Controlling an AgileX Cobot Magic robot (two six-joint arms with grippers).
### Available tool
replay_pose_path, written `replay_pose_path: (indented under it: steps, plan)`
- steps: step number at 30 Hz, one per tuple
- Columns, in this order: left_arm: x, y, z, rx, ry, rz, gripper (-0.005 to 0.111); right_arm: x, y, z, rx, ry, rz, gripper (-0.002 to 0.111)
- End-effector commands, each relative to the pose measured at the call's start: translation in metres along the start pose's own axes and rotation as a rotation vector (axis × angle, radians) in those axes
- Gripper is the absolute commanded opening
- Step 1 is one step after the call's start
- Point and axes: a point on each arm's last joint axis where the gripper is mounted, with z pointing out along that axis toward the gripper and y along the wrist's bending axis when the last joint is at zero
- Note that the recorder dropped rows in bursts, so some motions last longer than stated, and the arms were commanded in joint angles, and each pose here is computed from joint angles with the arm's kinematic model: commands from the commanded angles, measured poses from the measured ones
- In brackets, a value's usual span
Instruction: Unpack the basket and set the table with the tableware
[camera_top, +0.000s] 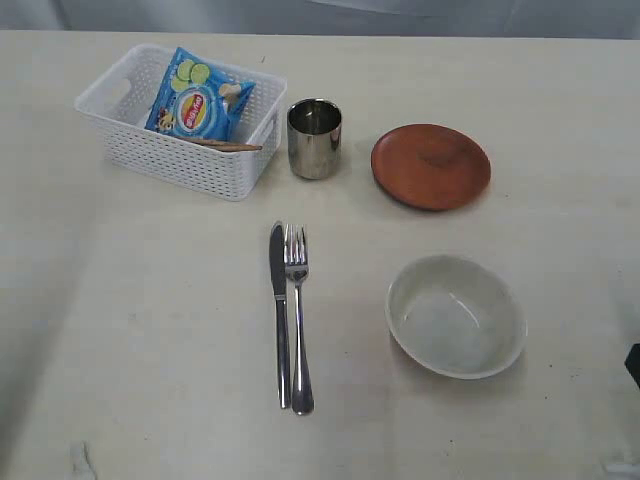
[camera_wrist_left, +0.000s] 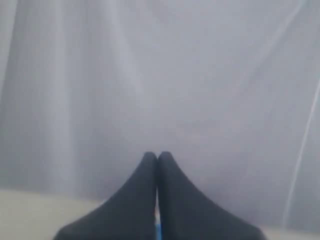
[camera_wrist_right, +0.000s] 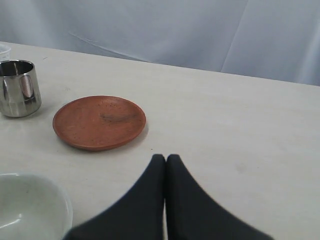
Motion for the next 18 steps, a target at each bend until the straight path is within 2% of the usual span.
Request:
replay_pose_path:
  steps: [1,3,9,14,15,18]
  plan:
    - [-0.028,-0.002,-0.005,0.049,-0.318,-0.143,0.000,0.001,0.000,0.000,0.008,-0.003,-0.003,0.000]
    - [-0.026,-0.002,-0.004,0.044,-0.288,-0.145,0.000,0.001,0.000,0.000,0.008,-0.003,-0.003,0.000]
    - [-0.049,-0.016,0.031,-0.015,0.055,-0.156,0.000,0.001,0.000,0.000,0.008,-0.003,0.003,0.000]
    - [-0.072,-0.028,0.091,-0.076,0.347,-0.129,0.000,0.001,0.000,0.000,0.008,-0.003,0.003,0.000]
    - [-0.070,-0.029,0.108,-0.091,0.449,-0.096,0.001,0.001,0.000,0.000,0.008,-0.003,0.003,0.000]
    - [-0.069,-0.033,0.155,-0.092,0.627,0.004,0.013,0.001,0.000,0.000,0.008,-0.003,0.003,0.000]
